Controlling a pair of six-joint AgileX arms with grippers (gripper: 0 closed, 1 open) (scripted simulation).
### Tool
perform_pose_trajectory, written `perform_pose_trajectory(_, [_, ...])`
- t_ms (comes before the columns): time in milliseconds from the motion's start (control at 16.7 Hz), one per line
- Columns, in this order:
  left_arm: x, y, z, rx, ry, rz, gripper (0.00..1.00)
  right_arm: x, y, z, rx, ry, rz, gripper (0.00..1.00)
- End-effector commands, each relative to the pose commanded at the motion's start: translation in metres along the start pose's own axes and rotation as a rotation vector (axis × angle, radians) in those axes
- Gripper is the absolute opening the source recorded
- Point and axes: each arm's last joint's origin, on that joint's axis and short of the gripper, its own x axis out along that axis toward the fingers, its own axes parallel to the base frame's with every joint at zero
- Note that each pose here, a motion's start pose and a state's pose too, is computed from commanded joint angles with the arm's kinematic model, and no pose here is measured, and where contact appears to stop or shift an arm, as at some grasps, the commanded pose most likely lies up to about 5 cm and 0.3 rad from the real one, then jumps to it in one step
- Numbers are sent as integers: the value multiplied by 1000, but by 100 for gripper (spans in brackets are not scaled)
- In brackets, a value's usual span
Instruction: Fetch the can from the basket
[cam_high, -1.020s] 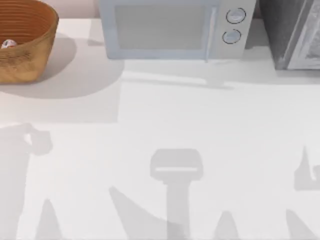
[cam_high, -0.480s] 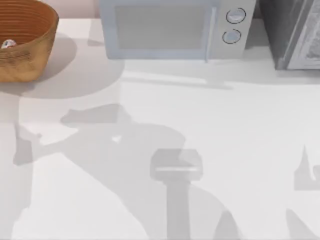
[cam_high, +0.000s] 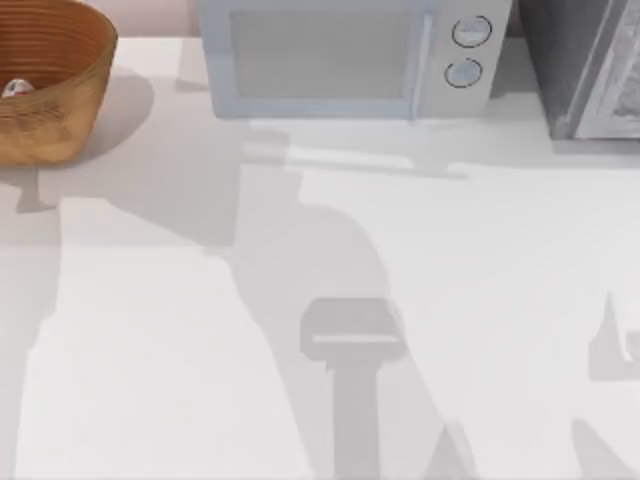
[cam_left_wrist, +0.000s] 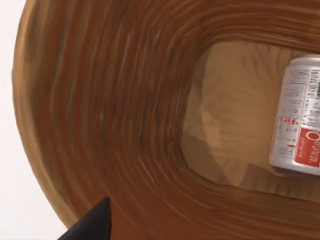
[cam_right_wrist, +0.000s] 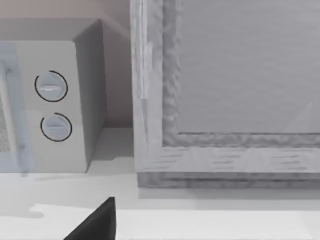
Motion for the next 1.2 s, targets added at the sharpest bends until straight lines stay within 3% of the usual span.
perform_pose_trajectory(360, [59, -25, 15, 134, 108, -78, 100, 0, 0, 0, 0, 0, 0, 100])
perform_pose_trajectory(900, [62, -28, 18, 155, 107, -88, 100, 0, 0, 0, 0, 0, 0, 100])
perform_pose_trajectory(1200, [97, -31, 13, 156, 125, -92, 100, 0, 0, 0, 0, 0, 0, 100])
